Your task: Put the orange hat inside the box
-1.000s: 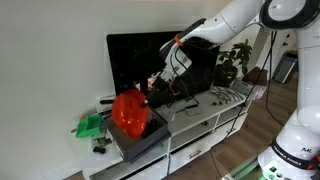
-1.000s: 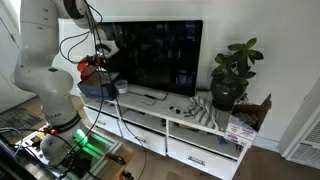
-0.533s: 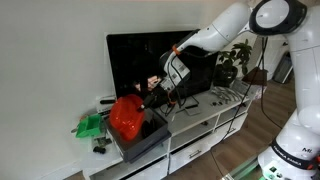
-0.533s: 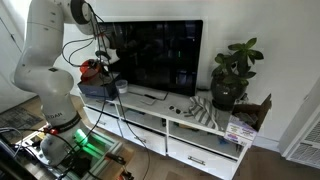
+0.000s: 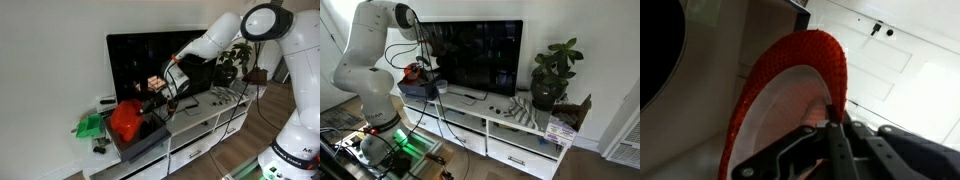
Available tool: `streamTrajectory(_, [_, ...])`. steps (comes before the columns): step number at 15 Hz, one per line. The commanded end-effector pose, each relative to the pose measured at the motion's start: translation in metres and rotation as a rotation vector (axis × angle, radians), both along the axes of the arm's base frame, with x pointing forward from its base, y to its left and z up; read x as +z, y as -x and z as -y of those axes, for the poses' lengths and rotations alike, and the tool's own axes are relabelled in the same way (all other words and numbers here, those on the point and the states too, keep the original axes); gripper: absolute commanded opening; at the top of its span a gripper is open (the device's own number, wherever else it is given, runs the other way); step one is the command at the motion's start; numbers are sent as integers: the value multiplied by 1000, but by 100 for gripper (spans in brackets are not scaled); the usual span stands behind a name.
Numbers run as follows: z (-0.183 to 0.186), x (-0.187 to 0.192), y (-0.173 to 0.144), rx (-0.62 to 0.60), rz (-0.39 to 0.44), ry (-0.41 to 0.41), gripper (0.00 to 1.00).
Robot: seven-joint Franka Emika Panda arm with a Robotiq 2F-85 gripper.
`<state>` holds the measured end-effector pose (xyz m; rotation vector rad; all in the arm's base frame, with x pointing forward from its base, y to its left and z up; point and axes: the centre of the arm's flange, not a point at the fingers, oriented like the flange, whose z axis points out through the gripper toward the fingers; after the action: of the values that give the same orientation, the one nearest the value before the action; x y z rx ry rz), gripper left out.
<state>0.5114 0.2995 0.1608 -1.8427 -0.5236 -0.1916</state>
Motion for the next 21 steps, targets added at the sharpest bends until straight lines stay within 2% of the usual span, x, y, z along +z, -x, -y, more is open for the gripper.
streamTrajectory(1, [-4,-28,1,-41,9,-4,1])
streamTrajectory(8, [10,-63,13,-32,-50,59,1])
streamTrajectory(14, [29,-68,19,-26,-47,231,1])
streamTrajectory(15, [32,-66,20,-28,-38,258,28])
streamTrajectory(17, [36,-62,22,-29,-19,303,35])
streamTrajectory(21, [44,-40,26,-31,34,392,64])
